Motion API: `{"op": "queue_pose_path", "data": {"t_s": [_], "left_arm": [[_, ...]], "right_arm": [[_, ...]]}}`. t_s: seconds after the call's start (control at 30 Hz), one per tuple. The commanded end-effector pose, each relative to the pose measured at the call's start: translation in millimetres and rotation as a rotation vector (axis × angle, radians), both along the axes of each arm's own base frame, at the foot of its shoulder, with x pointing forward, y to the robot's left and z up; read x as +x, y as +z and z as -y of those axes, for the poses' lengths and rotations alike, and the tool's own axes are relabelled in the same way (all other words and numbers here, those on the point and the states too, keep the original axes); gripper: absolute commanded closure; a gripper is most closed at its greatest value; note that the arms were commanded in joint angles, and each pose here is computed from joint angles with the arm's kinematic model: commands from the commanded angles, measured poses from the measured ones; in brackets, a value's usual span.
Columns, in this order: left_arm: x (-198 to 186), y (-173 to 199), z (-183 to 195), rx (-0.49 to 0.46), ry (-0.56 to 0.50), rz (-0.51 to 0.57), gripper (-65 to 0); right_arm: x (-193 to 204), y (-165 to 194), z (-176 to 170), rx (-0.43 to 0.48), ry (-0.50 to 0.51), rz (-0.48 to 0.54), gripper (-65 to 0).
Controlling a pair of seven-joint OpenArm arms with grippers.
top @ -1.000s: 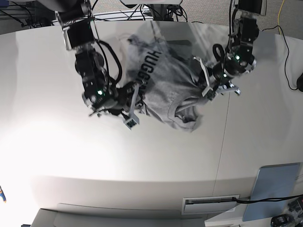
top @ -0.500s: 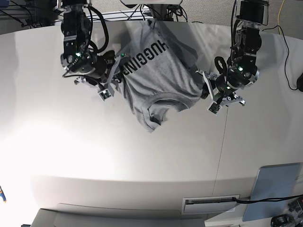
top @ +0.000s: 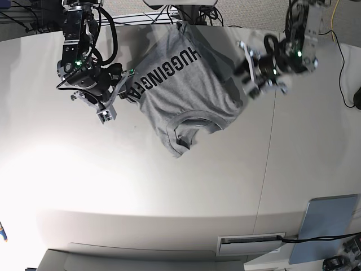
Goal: Fold the T-shirt properly
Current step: 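Grasp the shirt with both grippers and spread it flat, print up, then tuck and square the shirt's collar edge with the left gripper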
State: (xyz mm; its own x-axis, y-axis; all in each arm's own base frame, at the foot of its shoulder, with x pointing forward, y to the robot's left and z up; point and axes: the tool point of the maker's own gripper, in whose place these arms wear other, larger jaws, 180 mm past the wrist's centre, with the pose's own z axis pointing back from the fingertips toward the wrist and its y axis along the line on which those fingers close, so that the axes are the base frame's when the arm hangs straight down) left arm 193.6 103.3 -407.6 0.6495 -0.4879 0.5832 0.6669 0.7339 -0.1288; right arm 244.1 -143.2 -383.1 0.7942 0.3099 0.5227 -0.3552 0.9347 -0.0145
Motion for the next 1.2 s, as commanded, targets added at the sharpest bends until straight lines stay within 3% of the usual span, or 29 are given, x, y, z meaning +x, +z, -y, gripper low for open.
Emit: {"op": "queue_pose_path", "data": {"t_s": [0.0, 0.13, 0.27, 0.5, 1.03, 1.17], "left_arm": [[2, 8, 4, -0.040, 0.005, 0.042, -18.7], [0, 12, 11, -0.115, 0.040, 0.109, -18.6], [4, -6, 10, -0.099, 0.089, 0.082, -18.6], [22, -10, 40, -0.188, 0.089, 0.079, -18.6], [104, 13, 74, -0.208, 0.048, 0.197, -18.5], [129, 22, 57, -0.173, 0.143, 0.239, -18.5]], "right_arm": [[4, 8, -2, 0.015, 0.003, 0.027, -23.1], [-6, 2, -4, 0.022, 0.006, 0.001, -23.1], [-20, -5, -4, 0.023, 0.007, -0.030, -23.1], [-46, -19, -4, 0.024, 0.008, -0.094, -23.1], [-89, -5, -12, 0.023, 0.033, -0.098, -23.1], [-88, -4, -7, 0.010, 0.022, -0.094, -23.1]]}}
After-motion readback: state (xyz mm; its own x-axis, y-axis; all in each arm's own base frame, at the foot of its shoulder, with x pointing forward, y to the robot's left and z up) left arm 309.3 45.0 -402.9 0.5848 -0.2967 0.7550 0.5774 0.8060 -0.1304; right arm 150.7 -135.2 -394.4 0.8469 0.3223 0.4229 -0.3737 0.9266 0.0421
